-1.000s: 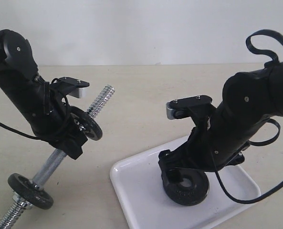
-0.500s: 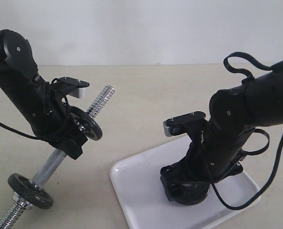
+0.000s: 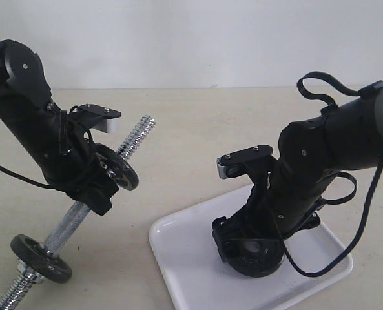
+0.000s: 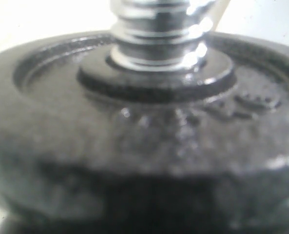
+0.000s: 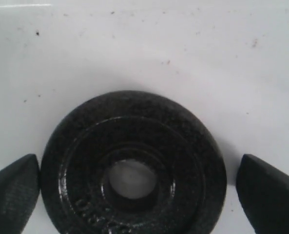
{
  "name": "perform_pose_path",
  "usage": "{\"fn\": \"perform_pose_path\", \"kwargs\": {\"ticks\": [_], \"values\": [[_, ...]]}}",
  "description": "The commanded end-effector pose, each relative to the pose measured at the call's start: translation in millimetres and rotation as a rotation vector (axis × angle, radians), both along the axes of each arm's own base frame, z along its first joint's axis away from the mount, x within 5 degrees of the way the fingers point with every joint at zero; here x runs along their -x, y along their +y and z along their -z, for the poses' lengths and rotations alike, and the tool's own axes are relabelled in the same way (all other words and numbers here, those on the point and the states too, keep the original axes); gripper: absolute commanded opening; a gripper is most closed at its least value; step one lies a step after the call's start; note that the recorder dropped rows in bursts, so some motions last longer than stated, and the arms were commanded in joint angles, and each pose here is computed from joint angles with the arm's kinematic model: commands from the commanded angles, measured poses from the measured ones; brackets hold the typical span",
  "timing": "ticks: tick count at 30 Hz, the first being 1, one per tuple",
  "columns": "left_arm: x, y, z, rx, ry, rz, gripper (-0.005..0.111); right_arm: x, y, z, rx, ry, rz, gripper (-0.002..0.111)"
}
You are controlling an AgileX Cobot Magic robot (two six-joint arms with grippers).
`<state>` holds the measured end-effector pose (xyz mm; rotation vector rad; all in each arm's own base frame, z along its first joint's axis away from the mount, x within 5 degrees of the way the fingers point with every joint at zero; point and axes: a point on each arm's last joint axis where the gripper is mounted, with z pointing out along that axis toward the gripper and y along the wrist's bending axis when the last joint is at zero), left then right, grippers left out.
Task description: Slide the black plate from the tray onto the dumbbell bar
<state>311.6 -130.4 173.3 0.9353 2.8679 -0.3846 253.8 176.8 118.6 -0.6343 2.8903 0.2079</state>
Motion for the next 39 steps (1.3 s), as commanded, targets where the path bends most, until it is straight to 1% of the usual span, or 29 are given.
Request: {"fn": "perform_pose_path", "kwargs": {"ticks": [1,2,4,5,6,7,8,9,11,20,24,28,33,39], "values": [[1.3,-5.8,-26.7,0.070,-0.053,-0.021,0.004,9.1,-1.3,21.1,0.026,0.106,0.038,0.103],[1.3,-5.8,-26.7,0.070,-0.053,-0.021,0.004,10.4,-1.5,21.2,0.027,0.122,0.044,0.101],[1.3,-5.8,-26.7,0.070,-0.053,-0.021,0.004,13.5,-1.9,21.3,0.032,0.158,0.055,0.085],[1.3,-5.8,-26.7,0.070,-0.053,-0.021,0.004,15.1,-2.3,21.3,0.037,0.175,0.056,0.075],[1.3,-5.8,-26.7,0.070,-0.053,-0.021,0.004,16.2,-2.7,21.3,0.042,0.188,0.056,0.070],[1.3,-5.8,-26.7,0.070,-0.053,-0.021,0.004,19.0,-2.5,21.1,0.039,0.221,0.072,0.071],[1.5,-5.7,-26.7,0.070,-0.051,-0.020,0.004,20.5,-2.2,21.0,0.037,0.239,0.081,0.073],[1.7,-5.7,-26.7,0.070,-0.049,-0.020,0.004,22.7,-1.8,20.7,0.033,0.263,0.071,0.078],[1.7,-5.7,-26.7,0.070,-0.049,-0.020,0.004,24.6,-1.7,20.5,0.034,0.285,0.075,0.082],[1.7,-5.7,-26.7,0.070,-0.049,-0.020,0.004,31.0,-3.9,19.7,0.060,0.354,0.067,0.083],[1.7,-5.7,-26.7,0.070,-0.049,-0.020,0.004,31.1,-3.9,19.7,0.061,0.357,0.079,0.083],[1.7,-5.7,-26.7,0.070,-0.049,-0.020,0.004,26.6,-2.3,20.3,0.040,0.311,0.104,0.082],[1.7,-5.7,-26.7,0.070,-0.049,-0.020,0.004,10.6,3.2,21.0,-0.031,0.141,0.123,0.082],[1.7,-5.7,-26.7,0.070,-0.049,-0.020,0.004,2.5,2.4,20.6,-0.019,0.039,0.058,0.082]]}}
